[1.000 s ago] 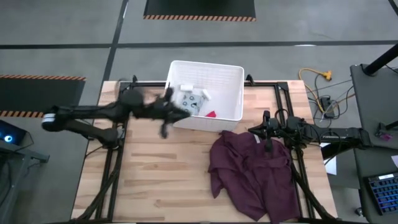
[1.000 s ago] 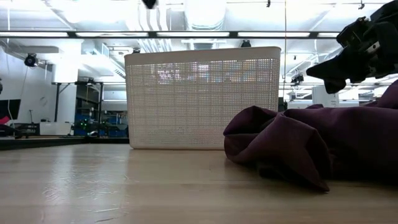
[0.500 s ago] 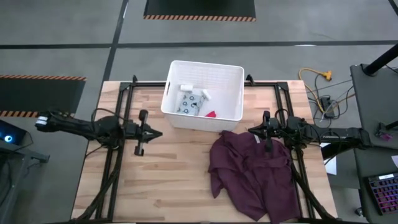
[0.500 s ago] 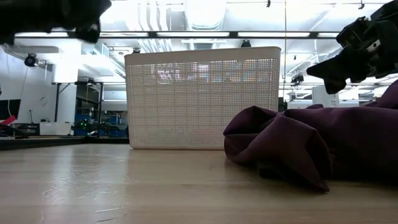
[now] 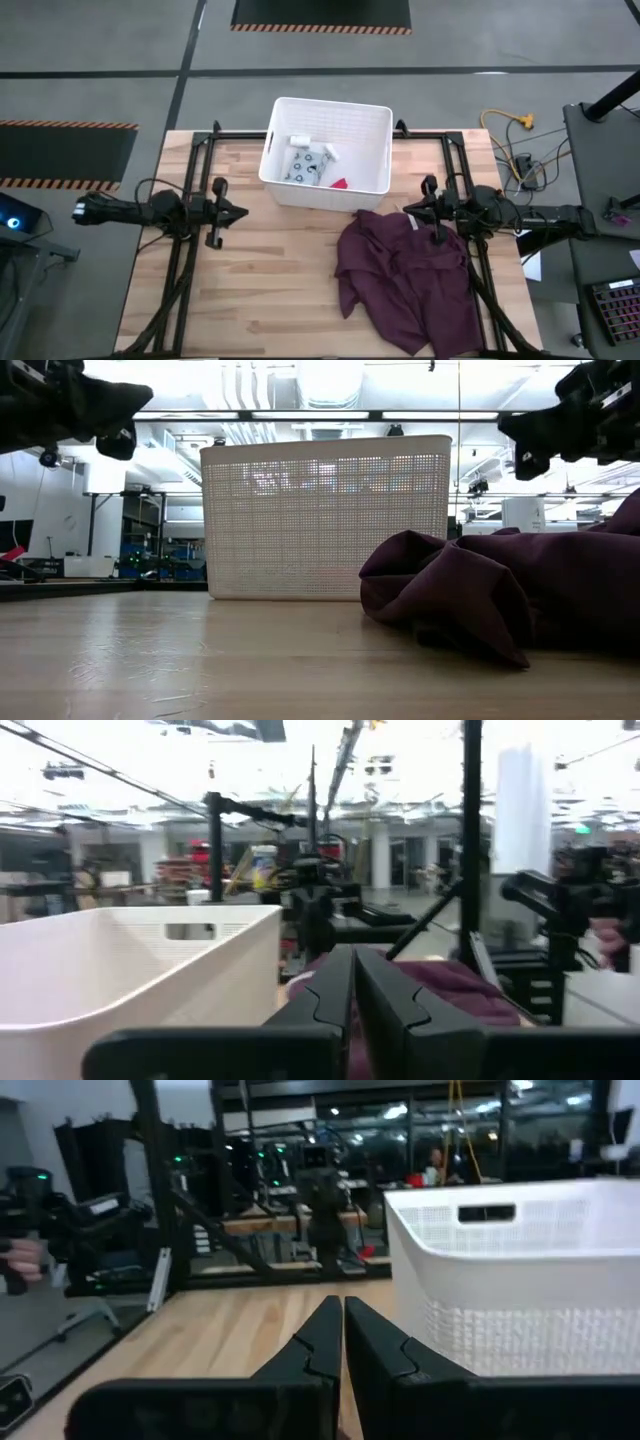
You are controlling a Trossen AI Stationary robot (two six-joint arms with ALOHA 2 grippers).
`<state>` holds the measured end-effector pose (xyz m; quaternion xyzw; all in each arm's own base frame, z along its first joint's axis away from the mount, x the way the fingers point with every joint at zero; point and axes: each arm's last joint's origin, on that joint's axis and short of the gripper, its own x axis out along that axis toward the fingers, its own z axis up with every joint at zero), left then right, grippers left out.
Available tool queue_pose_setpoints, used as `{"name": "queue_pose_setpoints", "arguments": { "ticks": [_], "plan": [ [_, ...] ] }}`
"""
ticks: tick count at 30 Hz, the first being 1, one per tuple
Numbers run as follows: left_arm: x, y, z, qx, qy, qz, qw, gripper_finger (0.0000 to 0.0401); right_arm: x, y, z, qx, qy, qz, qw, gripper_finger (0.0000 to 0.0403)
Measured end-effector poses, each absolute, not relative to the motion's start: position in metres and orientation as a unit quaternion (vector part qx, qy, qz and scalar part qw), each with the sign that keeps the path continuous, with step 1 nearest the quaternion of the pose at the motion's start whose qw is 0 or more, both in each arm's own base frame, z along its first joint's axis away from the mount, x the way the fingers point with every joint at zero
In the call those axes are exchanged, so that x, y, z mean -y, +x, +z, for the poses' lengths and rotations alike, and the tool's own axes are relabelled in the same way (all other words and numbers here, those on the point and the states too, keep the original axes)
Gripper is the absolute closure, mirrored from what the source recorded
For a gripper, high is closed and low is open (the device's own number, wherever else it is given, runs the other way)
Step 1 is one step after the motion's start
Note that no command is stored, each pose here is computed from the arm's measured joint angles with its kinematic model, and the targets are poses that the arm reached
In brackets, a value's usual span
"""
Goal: Pick & place medical supplies in basket/bin
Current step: Return to Home Position
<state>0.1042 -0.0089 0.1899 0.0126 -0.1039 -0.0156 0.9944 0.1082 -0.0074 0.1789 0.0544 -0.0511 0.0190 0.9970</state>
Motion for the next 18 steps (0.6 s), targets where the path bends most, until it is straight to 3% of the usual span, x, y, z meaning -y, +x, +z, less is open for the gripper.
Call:
{"name": "queue_pose_setpoints", "arguments": {
  "ticks": [18],
  "plan": [
    [0.004,0.098,0.174,0.039,-0.023,0.059,0.997,0.0401,0.005,0.109,0.174,0.026,0.023,0.054,0.998,0.0394]
  ]
}}
